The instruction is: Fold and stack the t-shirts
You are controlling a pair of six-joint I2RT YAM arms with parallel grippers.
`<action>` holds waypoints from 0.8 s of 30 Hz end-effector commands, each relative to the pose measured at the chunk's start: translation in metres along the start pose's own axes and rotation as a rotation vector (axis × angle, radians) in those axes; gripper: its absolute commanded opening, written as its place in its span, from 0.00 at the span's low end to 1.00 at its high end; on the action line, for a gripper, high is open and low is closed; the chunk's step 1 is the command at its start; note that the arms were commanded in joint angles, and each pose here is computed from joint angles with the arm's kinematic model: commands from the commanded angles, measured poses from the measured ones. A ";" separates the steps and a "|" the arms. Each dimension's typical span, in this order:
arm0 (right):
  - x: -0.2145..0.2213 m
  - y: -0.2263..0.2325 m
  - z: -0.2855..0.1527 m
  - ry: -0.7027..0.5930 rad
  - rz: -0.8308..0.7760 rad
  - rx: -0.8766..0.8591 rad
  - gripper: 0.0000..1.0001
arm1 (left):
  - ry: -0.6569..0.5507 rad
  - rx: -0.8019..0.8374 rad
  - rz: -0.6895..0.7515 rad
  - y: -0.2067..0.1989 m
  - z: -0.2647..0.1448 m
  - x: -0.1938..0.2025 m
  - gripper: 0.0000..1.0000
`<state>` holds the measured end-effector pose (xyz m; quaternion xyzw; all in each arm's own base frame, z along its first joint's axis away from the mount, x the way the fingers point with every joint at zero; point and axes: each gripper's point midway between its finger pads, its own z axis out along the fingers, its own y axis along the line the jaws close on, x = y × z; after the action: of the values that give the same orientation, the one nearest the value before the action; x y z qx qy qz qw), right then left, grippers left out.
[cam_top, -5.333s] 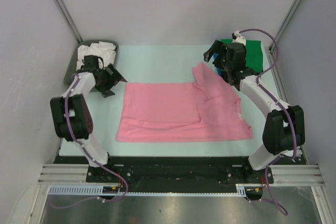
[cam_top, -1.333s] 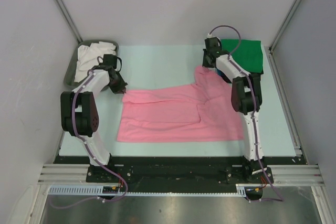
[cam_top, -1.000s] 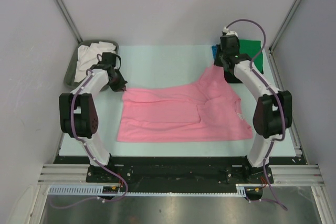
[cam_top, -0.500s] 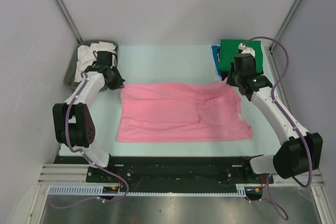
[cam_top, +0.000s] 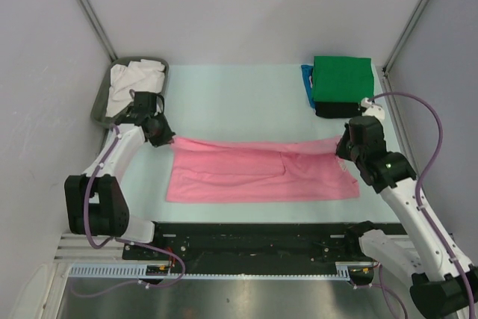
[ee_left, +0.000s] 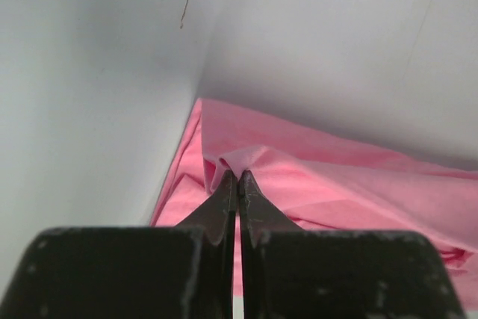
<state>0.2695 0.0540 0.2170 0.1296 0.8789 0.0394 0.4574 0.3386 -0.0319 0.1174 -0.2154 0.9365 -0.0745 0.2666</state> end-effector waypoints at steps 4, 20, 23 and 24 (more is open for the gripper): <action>0.047 -0.013 -0.030 0.072 0.147 0.002 0.00 | -0.031 -0.034 0.008 0.017 -0.016 0.025 0.00; 0.044 -0.001 -0.059 -0.046 0.118 0.007 1.00 | -0.089 0.231 -0.139 -0.016 -0.063 0.045 0.82; 0.037 0.006 -0.030 -0.061 0.006 0.095 1.00 | -0.071 0.249 -0.129 -0.030 -0.059 0.027 0.82; 0.033 0.008 -0.020 -0.069 0.007 0.118 1.00 | -0.085 0.261 -0.123 -0.037 -0.059 0.018 0.82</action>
<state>0.1948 0.0764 0.2013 0.1590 0.8783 0.0623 0.4466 0.2706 -0.0600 0.1383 -0.2572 0.9038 -0.1708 0.2962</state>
